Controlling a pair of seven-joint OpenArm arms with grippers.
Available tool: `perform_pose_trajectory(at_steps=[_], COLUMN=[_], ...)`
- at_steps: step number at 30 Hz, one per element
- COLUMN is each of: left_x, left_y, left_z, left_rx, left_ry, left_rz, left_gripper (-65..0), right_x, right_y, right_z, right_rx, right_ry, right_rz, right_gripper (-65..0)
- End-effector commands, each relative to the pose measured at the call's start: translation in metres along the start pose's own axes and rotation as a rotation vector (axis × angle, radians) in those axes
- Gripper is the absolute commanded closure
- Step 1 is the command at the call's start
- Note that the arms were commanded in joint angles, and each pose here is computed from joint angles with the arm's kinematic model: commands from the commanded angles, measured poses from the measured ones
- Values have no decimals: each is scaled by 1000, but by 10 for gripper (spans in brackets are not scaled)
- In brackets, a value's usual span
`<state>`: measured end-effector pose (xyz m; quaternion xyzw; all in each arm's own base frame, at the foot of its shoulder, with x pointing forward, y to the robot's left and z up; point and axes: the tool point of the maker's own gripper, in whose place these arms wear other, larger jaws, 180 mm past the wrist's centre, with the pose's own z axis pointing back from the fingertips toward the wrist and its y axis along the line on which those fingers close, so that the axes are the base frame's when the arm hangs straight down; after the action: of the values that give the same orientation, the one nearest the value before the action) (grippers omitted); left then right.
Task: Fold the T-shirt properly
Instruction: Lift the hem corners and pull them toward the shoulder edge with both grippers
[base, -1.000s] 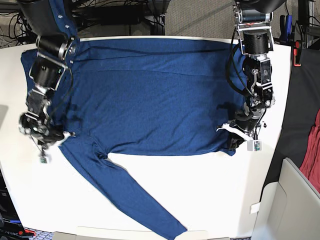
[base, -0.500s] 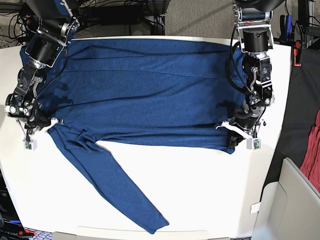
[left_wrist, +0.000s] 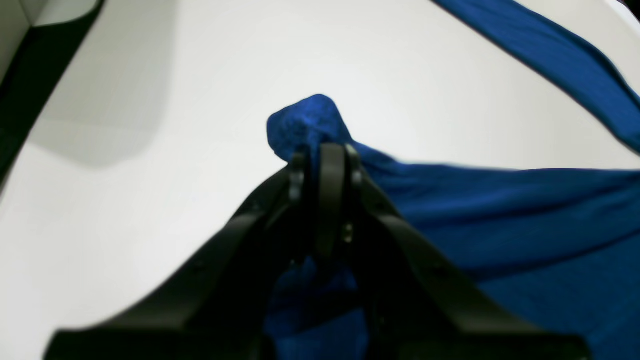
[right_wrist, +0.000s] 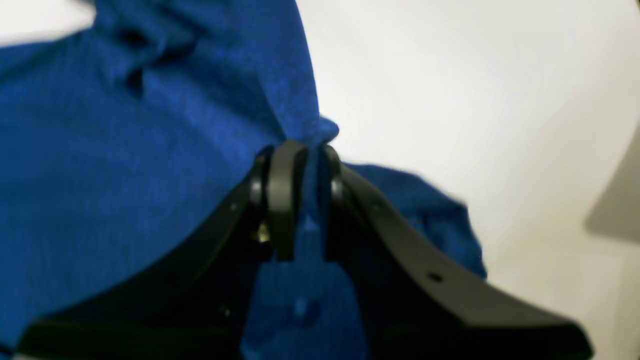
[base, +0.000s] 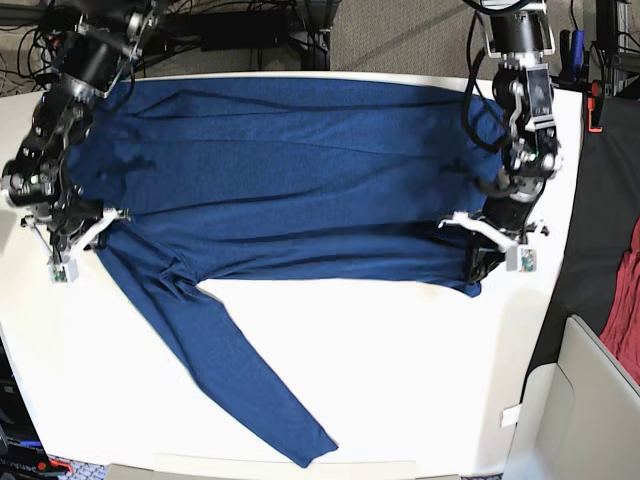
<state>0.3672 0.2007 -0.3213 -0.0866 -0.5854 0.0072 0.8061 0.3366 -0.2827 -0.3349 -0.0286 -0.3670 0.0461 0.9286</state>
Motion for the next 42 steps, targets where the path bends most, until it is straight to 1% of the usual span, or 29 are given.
perform_pose_trajectory(at_steps=[1,3,6,10,14,17,19,21,23,25,27,29,31,33,38,42], left_x=[21,21,26,26,13,4,1,-1,5,8,7,8,7,7,7,7], left_y=[8,14,21,17,10,7,5,2,-1,-3,-3,-3,-3,-4,-3,-1], left_z=[5,15,30,48,66,69,68,67,63,59,58,58,57,57,58,58], left_rx=[16,36,62,62,53,46,47,46,41,35,35,35,35,35,36,41], left_ry=[-52,-50,-65,-67,-35,-13,-9,-12,-29,-28,-15,-17,-15,-14,-14,-15], left_rz=[-20,-24,-38,-62,-78,-75,-58,-40,-37,-35,-36,-36,-36,-34,-34,-34], left_gripper=[0,0,0,0,0,0,0,0,0,0,0,0,0,0,0,0], right_x=[17,9,-3,-18,-29,-26,-16,-5,10,22,28,34,39,47,55,59], right_y=[-8,-12,-17,-22,-20,-21,-22,-29,-29,-24,-13,1,18,30,42,45], right_z=[13,25,41,58,68,68,67,66,55,37,15,-4,-20,-33,-59,-68], right_rx=[-18,-27,-27,-15,-12,-17,-22,-62,-93,-106,-93,-70,-30,8,68,85], right_ry=[-69,-75,-94,-121,-113,-124,-145,-152,-135,-94,-40,10,40,48,70,85], right_rz=[20,14,-21,-75,-69,-75,-72,-55,-7,51,109,169,223,245,227,218], right_gripper=[-65,-65,-65,-65,-65,-67,-69,-83,-135,-198,-249,-275,-281,-282,-282,-281])
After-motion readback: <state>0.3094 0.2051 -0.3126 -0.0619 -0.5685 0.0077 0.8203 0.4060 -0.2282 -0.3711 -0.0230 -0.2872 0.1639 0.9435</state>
